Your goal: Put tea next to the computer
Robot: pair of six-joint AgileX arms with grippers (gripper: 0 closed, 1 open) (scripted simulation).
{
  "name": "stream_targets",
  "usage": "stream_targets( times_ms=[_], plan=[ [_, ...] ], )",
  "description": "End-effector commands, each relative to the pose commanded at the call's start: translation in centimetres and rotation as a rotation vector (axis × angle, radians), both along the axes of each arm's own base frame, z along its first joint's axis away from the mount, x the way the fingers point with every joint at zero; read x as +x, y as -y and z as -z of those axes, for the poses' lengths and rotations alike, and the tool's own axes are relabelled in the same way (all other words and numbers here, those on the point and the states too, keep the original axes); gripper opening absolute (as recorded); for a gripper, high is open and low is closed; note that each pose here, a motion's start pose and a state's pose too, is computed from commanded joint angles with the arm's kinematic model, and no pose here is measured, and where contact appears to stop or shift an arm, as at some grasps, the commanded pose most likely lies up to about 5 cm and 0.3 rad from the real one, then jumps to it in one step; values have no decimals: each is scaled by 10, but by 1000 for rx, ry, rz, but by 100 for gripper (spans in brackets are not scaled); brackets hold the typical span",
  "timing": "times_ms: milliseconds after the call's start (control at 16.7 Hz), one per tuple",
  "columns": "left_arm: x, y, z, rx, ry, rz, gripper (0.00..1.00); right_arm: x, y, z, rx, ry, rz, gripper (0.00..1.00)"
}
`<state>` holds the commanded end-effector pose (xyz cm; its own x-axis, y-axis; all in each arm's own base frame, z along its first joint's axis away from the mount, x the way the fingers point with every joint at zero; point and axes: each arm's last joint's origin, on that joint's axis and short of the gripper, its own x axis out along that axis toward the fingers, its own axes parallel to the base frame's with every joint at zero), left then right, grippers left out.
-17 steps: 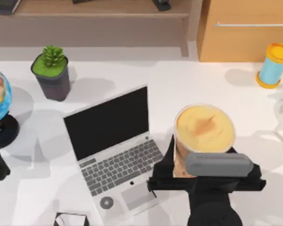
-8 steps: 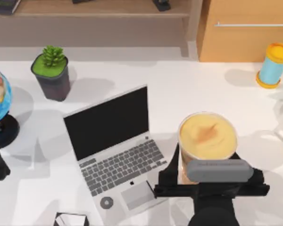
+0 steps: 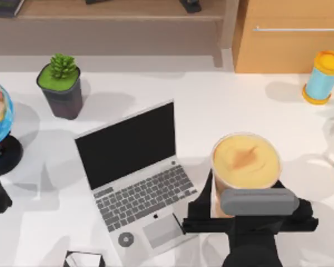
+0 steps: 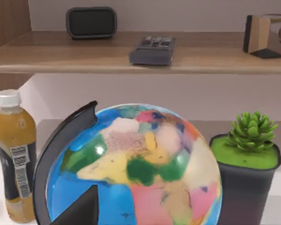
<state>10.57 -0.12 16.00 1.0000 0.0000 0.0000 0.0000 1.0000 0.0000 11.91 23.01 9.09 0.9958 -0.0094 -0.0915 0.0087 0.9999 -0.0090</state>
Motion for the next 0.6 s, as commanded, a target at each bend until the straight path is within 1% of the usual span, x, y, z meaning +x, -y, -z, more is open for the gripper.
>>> stream_targets(
  times_ms=[240, 300, 600],
  plan=[
    [0, 0, 0, 0, 0, 0, 100, 0, 0, 0, 0, 0, 0, 98],
    [0, 0, 0, 0, 0, 0, 100, 0, 0, 0, 0, 0, 0, 100],
    [0, 0, 0, 0, 0, 0, 100, 0, 0, 0, 0, 0, 0, 100]
  ],
)
